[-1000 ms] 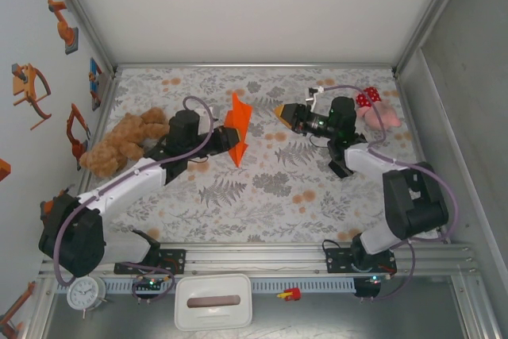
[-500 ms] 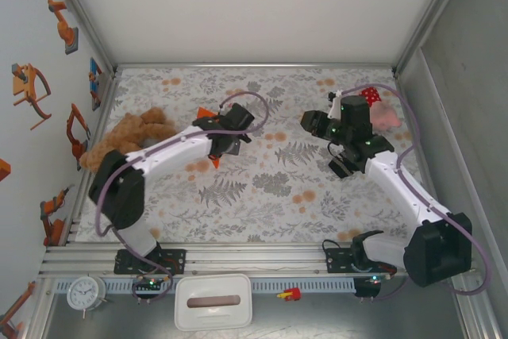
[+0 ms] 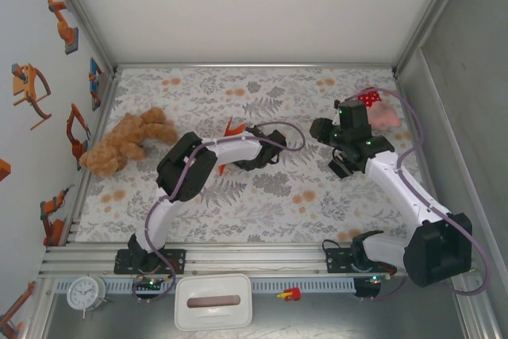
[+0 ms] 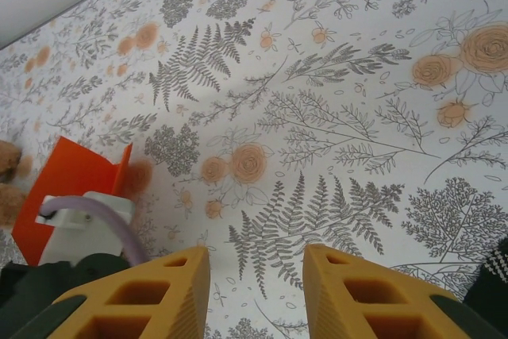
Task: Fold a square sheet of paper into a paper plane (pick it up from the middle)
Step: Turn over the paper at the center of the table.
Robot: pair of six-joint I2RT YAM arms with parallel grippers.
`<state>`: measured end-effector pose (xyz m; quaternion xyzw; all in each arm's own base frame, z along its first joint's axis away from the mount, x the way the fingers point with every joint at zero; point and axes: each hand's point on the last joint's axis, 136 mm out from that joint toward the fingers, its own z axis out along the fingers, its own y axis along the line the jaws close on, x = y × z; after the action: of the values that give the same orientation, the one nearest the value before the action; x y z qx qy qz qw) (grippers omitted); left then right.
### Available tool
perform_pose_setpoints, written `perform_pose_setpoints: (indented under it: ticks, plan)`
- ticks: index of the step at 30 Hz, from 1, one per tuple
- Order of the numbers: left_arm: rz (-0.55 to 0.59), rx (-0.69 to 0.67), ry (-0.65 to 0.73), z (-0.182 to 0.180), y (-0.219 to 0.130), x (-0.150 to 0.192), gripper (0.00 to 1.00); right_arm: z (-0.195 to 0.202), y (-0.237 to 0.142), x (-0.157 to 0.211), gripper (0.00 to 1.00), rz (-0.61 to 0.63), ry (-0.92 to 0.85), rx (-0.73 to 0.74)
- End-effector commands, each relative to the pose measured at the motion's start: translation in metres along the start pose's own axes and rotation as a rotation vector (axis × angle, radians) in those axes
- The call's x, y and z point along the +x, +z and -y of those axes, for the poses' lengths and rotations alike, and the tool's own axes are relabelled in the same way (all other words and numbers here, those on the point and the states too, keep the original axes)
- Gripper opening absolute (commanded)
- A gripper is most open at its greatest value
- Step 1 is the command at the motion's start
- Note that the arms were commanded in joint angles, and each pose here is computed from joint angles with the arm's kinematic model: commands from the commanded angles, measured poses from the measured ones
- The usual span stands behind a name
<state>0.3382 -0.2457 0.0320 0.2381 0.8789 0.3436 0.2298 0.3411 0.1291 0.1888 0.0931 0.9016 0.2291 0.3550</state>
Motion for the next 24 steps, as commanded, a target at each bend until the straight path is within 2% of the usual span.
perform_pose_setpoints:
  ticks: [1,5,14,18,24]
  plan:
    - [-0.002,0.003,-0.003,-0.001,-0.008,-0.003,0.15,0.008,-0.008,-0.002,0.35,0.026,0.022,0.033]
    - [-0.017,0.052,-0.022,0.011,-0.01,0.001,0.22,0.005,-0.006,-0.003,0.35,0.023,0.034,0.02]
    - [-0.024,0.188,-0.086,0.024,-0.025,-0.001,0.29,0.002,-0.001,-0.002,0.35,0.022,0.064,-0.012]
    - [0.0,0.292,-0.132,0.03,-0.046,-0.006,0.35,0.004,-0.002,-0.002,0.35,0.034,0.078,-0.003]
    - [0.029,0.523,-0.213,0.051,-0.095,-0.006,0.41,0.007,-0.004,-0.004,0.35,0.047,0.086,0.012]
